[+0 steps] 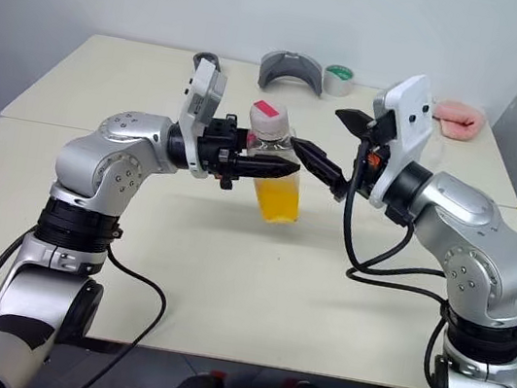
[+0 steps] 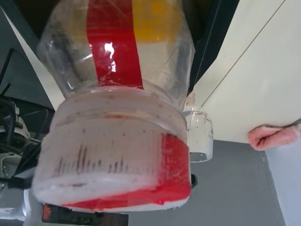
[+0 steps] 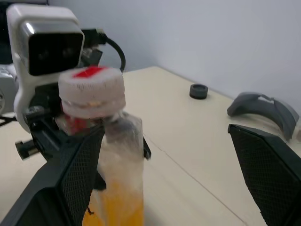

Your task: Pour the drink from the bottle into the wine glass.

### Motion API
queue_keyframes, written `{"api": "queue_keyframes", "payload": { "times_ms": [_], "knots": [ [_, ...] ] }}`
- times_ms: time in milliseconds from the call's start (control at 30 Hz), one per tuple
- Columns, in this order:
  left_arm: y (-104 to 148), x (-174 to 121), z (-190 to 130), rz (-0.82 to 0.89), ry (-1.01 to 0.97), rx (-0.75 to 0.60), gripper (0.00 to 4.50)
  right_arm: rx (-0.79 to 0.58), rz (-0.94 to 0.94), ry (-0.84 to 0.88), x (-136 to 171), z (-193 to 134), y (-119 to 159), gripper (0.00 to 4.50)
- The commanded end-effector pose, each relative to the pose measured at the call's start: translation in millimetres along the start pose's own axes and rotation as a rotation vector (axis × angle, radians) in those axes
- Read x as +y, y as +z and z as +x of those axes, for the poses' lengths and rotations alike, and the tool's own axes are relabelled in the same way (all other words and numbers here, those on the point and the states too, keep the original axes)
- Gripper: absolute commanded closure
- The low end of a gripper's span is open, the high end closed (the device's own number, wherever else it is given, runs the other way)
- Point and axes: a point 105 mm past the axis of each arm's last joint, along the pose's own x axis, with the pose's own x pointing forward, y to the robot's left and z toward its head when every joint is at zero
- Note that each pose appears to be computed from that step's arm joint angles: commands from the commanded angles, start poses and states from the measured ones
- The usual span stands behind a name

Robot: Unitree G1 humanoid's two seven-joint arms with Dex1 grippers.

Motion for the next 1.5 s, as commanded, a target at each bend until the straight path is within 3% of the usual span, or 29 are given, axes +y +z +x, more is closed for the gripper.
{"api": "queue_keyframes", "payload": {
  "times_ms": [33, 600, 1500],
  "knots": [
    [21, -4, 1, 0.078, -0.023, -0.042, 2.53, -0.048, -0.026, -0.005, -1, -7, 12, 0.04],
    [20, -3, 1, 0.078, -0.023, -0.036, 2.53, -0.132, -0.003, 0.149, 33, 3, 21, 0.04],
    [20, -4, -1, 0.076, -0.018, -0.032, 2.53, -0.192, -0.028, 0.090, 26, 22, 29, 0.04]
  ]
}}
